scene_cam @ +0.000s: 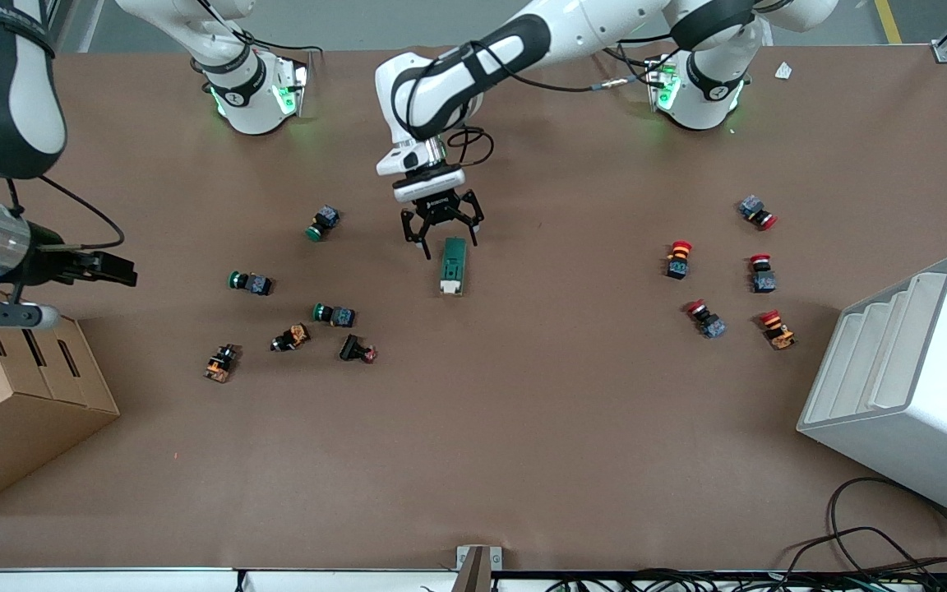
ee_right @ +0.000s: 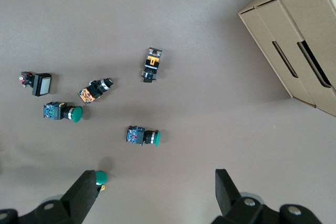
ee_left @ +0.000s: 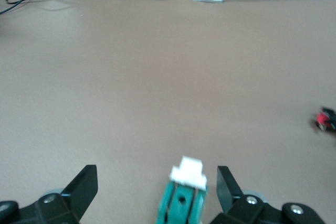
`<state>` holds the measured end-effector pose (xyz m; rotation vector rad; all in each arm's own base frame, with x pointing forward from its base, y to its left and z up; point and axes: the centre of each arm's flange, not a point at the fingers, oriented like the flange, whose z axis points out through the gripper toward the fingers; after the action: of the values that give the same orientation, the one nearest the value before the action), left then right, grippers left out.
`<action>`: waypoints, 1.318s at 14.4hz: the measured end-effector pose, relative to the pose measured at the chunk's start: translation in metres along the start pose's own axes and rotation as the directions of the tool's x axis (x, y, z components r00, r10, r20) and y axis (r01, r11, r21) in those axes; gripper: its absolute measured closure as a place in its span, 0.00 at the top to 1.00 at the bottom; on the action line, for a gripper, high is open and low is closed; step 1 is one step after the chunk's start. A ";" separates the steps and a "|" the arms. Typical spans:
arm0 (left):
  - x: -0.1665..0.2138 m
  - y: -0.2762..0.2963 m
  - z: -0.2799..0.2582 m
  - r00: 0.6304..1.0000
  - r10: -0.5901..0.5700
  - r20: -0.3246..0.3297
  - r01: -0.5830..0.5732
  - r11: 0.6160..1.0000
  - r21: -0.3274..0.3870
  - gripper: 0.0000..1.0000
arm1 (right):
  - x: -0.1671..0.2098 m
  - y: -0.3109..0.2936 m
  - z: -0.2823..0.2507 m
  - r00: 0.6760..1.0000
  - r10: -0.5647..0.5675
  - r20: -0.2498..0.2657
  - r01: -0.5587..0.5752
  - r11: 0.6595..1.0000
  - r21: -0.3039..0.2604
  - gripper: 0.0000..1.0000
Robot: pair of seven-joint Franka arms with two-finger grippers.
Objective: Close load switch with both arms
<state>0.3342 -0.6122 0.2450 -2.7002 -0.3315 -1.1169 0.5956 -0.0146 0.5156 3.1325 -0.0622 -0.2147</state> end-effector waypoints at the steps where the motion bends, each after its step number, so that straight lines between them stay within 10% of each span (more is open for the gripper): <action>1: 0.023 0.001 0.001 0.999 -0.017 0.037 0.016 1.000 0.014 1.00 | -0.002 -0.002 -0.003 1.000 -0.004 -0.003 0.004 1.000 0.001 1.00; 10: 0.280 -0.083 0.004 0.937 0.067 0.343 -0.071 0.998 -0.001 1.00 | -0.013 -0.009 -0.014 1.000 -0.013 -0.003 0.013 1.000 -0.006 1.00; 19: 0.443 -0.243 0.009 0.854 0.136 0.503 -0.076 0.988 -0.138 1.00 | -0.028 -0.014 -0.072 0.999 -0.021 -0.047 0.020 1.000 -0.008 1.00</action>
<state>0.5775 -0.3207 0.5783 -3.0407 -0.1923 -0.3751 0.5786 0.0001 0.5908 3.1302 -0.0294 -0.1414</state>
